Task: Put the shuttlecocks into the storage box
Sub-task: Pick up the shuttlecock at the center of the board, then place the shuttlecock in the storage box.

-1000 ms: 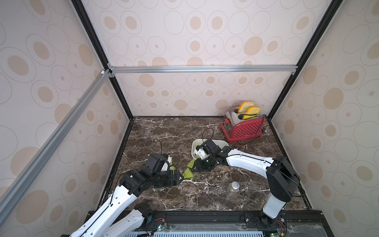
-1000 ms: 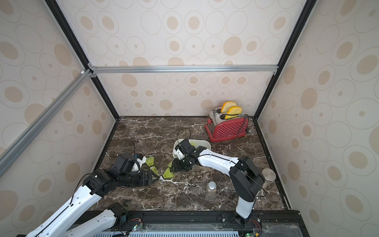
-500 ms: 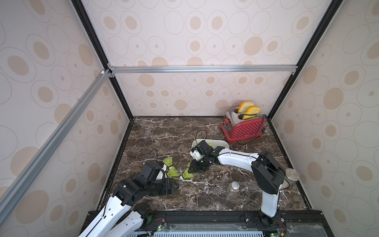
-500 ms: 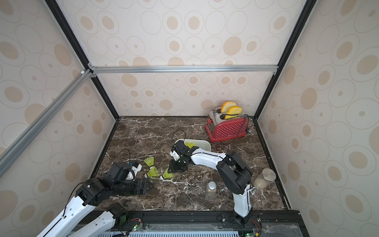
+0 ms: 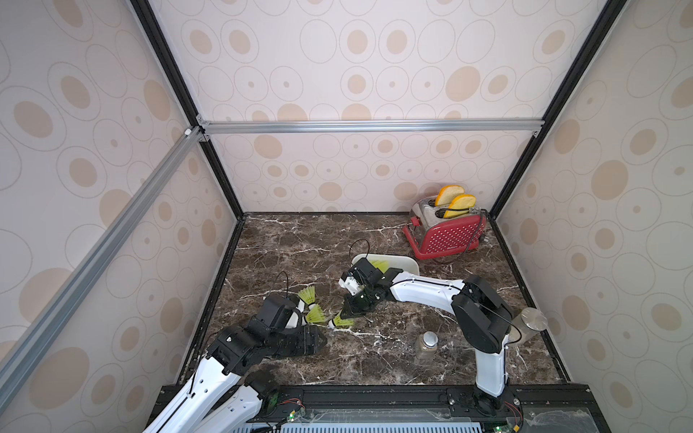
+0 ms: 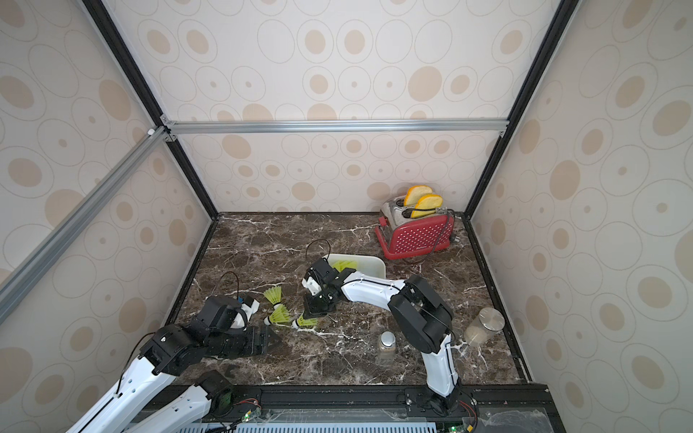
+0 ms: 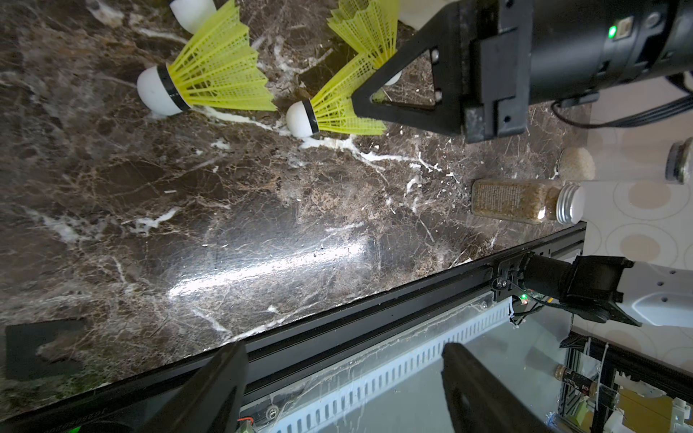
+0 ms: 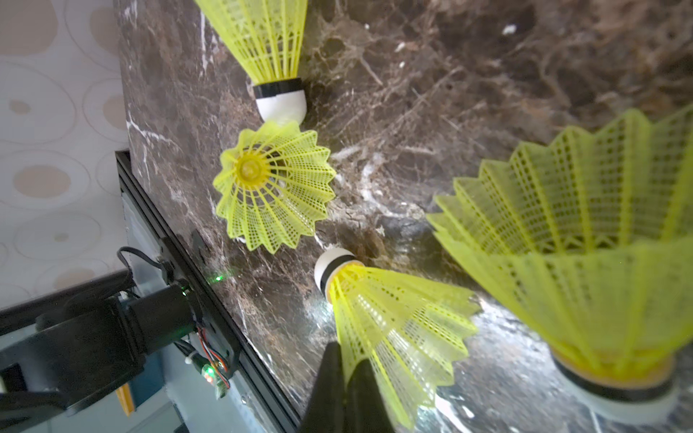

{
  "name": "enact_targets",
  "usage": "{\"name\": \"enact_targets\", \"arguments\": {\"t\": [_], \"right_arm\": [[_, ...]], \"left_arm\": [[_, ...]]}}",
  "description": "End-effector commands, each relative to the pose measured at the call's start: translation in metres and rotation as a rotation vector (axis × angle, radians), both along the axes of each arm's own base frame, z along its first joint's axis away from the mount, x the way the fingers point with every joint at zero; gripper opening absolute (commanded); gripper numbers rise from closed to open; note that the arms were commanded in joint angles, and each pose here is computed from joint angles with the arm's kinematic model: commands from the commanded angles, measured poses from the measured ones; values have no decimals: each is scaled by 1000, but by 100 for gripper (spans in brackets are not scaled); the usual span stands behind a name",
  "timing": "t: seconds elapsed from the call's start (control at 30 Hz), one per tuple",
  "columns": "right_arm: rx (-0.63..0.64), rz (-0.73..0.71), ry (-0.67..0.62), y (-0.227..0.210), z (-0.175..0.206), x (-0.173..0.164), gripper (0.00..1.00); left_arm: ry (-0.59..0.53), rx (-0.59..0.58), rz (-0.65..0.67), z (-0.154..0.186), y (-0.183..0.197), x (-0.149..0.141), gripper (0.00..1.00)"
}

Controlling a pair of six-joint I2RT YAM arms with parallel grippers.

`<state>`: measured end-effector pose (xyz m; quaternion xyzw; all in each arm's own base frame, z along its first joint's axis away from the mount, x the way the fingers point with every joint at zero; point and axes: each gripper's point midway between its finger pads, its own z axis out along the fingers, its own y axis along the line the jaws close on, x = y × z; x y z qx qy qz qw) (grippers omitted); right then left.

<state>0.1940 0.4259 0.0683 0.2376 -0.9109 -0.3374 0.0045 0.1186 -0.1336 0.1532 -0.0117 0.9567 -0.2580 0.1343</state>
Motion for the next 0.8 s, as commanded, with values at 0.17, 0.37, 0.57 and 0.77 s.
{"name": "enact_targets", "arguments": {"t": [0.17, 0.37, 0.57, 0.77], "right_arm": [[36, -1, -9, -6, 33, -7, 0], [66, -21, -40, -17, 62, -9, 0], [82, -90, -94, -42, 89, 10, 0], [67, -179, -143, -87, 107, 46, 0]], "left_arm": [[-19, -5, 7, 6, -4, 8, 84], [-54, -23, -11, 20, -16, 24, 84], [-97, -22, -48, 35, -30, 45, 84], [-132, -58, -65, 51, -53, 73, 84]]}}
